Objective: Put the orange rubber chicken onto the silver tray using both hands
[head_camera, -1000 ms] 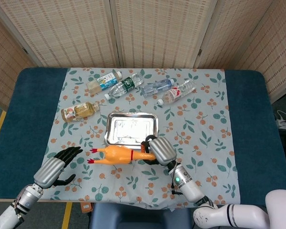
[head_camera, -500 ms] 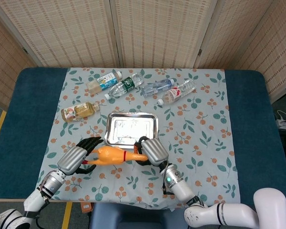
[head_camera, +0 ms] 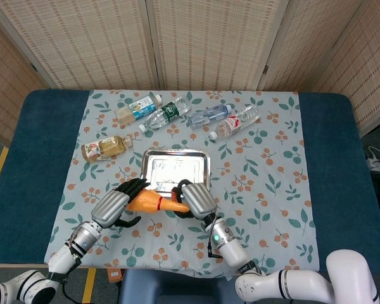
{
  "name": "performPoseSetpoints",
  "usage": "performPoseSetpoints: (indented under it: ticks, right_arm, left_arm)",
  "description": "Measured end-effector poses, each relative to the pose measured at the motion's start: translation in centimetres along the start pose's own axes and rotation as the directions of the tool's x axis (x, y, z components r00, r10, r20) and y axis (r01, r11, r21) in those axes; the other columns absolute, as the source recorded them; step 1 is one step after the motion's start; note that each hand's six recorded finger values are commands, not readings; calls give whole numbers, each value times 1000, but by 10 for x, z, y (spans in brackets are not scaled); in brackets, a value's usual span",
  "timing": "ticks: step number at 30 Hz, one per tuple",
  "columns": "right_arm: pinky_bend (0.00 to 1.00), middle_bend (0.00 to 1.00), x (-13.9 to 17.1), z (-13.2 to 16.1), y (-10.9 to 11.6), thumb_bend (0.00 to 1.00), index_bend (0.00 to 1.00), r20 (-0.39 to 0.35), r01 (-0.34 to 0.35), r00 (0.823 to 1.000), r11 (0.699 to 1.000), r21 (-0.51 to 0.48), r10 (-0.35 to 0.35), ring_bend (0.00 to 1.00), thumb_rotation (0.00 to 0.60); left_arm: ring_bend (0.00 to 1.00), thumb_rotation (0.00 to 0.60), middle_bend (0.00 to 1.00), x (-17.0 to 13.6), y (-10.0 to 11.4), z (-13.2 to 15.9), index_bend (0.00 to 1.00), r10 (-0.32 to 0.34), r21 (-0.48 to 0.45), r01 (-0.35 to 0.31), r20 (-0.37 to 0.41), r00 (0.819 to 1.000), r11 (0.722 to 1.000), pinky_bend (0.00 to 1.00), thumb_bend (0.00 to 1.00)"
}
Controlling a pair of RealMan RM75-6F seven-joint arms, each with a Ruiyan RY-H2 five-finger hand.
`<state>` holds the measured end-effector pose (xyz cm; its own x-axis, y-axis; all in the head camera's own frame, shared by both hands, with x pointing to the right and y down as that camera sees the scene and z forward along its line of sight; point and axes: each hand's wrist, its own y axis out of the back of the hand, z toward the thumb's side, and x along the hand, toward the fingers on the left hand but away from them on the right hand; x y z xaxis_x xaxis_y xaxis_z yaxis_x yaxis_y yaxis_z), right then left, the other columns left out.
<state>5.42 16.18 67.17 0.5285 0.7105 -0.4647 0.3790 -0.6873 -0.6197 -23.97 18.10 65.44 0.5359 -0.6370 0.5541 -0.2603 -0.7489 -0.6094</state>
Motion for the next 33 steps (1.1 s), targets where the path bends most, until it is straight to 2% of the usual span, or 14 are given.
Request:
performPoseSetpoints:
  ticks: [6, 9, 12, 15, 18, 19, 20, 22, 24, 26, 28, 33]
  right_arm:
    - [1000, 632, 2, 0, 6, 377, 946, -4, 12, 1000, 1000, -7, -12, 833, 600]
    - [1000, 632, 1, 0, 8, 377, 946, -3, 17, 1000, 1000, -10, -17, 833, 600]
    - [1000, 632, 1, -2, 10, 377, 946, 0, 20, 1000, 1000, -11, -20, 833, 600]
    - [1000, 632, 1, -3, 11, 377, 946, 2, 23, 1000, 1000, -13, -23, 833, 600]
    - [1000, 632, 1, -4, 12, 377, 946, 3, 23, 1000, 1000, -13, -23, 833, 600]
    - [1000, 632, 1, -4, 12, 377, 946, 3, 22, 1000, 1000, -11, -22, 833, 600]
    - [1000, 632, 1, -4, 12, 377, 946, 3, 21, 1000, 1000, -9, -21, 833, 600]
    - [1000, 632, 2, -4, 12, 377, 946, 4, 22, 1000, 1000, -5, -22, 833, 600]
    - [1000, 632, 2, -4, 13, 377, 946, 4, 24, 1000, 1000, -5, -24, 833, 600]
    - [1000, 632, 3, -4, 14, 377, 946, 5, 26, 1000, 1000, -4, -26, 833, 600]
    - [1000, 632, 3, -4, 14, 377, 946, 6, 24, 1000, 1000, -2, -24, 833, 600]
    - [1000, 632, 5, -3, 15, 377, 946, 7, 24, 1000, 1000, -3, -24, 833, 600]
  left_arm:
    - [0, 600, 0, 19, 2, -15, 0, 35, -37, -37, -47, 998, 999, 120, 340]
    - [0, 600, 0, 24, 3, -22, 0, 42, -35, -44, -70, 997, 998, 177, 342]
    - [61, 600, 35, 25, 3, -24, 24, 44, -49, -48, -84, 996, 998, 238, 341]
    - [187, 600, 177, 25, 3, -25, 156, 36, -69, -43, -91, 995, 997, 315, 353]
    - [349, 600, 395, 25, 5, -23, 405, 42, -98, -52, -96, 995, 994, 476, 417]
    - [432, 600, 496, 25, 6, -22, 511, 50, -103, -60, -97, 994, 993, 537, 468]
    - [478, 600, 553, 25, 7, -22, 567, 58, -109, -69, -99, 993, 992, 571, 504]
    - [602, 600, 699, 25, 8, -21, 724, 77, -122, -89, -104, 992, 988, 704, 641]
    - [689, 600, 785, 24, 9, -20, 818, 94, -130, -108, -107, 990, 986, 811, 732]
    - [780, 600, 836, 24, 9, -19, 858, 111, -135, -125, -108, 988, 983, 910, 794]
    - [841, 600, 879, 23, 11, -18, 869, 136, -138, -150, -106, 985, 979, 964, 814]
    - [900, 600, 928, 22, 11, -17, 877, 186, -134, -199, -100, 977, 971, 1000, 851]
